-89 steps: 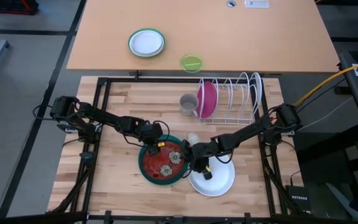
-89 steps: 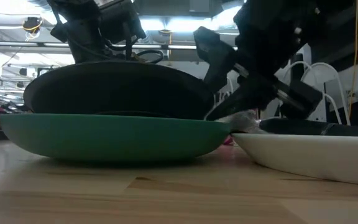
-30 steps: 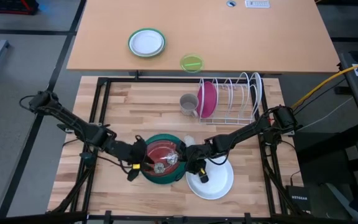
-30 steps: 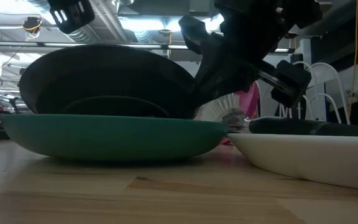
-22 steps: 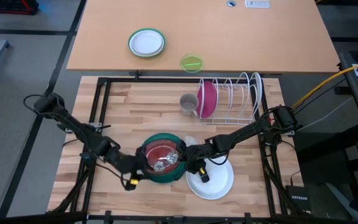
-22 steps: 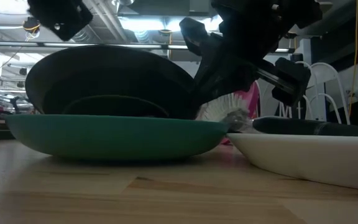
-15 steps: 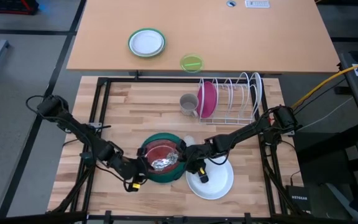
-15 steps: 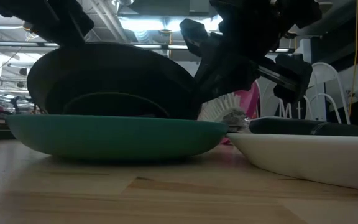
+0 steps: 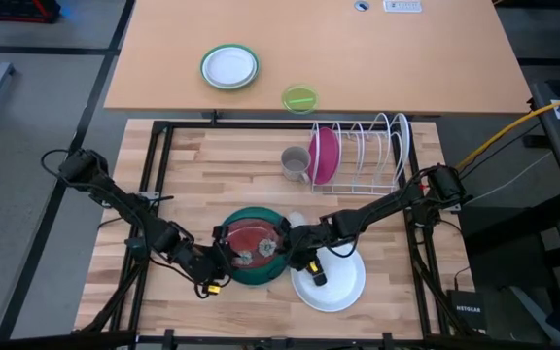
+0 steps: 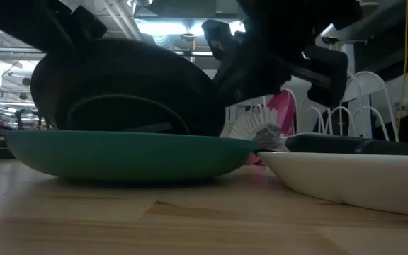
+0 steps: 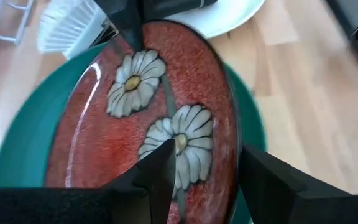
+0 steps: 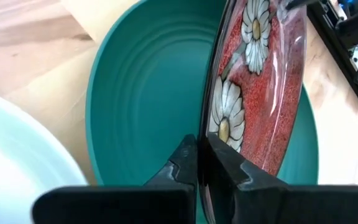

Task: Sort dishes
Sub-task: Put the brown plate in the white dish rack

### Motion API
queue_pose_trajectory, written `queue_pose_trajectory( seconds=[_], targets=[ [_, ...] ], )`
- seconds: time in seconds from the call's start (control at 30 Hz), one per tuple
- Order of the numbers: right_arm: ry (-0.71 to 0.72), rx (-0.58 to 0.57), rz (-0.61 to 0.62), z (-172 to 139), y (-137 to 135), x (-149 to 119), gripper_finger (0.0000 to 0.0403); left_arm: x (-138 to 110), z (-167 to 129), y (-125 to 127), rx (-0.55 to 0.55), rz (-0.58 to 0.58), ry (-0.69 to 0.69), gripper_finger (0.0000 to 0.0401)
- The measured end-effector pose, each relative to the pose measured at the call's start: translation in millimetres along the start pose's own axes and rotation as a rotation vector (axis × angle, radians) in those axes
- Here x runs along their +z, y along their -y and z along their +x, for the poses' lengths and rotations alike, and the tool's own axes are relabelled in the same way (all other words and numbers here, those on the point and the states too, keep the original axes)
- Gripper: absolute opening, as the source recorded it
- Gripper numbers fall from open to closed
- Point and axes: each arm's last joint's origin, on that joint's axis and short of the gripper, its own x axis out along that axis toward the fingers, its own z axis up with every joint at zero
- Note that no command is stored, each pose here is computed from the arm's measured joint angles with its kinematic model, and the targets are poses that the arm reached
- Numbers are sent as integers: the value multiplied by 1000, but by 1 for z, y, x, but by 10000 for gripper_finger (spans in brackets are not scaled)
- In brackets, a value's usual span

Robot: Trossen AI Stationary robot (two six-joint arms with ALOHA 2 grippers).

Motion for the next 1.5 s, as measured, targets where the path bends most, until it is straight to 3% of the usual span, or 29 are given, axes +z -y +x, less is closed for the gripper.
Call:
queue_pose_trajectory(
  seconds=[0.5,0.67,0.8,1.0,1.5],
  targets=[
    [80,-35,174,-18,36,44,16,-2,0,-4,100,82,-1,155],
    [88,-23,177,-24,43,52,16,-2,0,-5,124,84,5,154],
    [80,-19,177,-24,44,52,21,-2,0,-5,127,86,4,127],
    [63,-11,176,-25,43,51,38,-2,0,-6,151,103,7,40],
    [122,26,156,-26,44,55,98,1,0,-5,150,66,37,37]
  ],
)
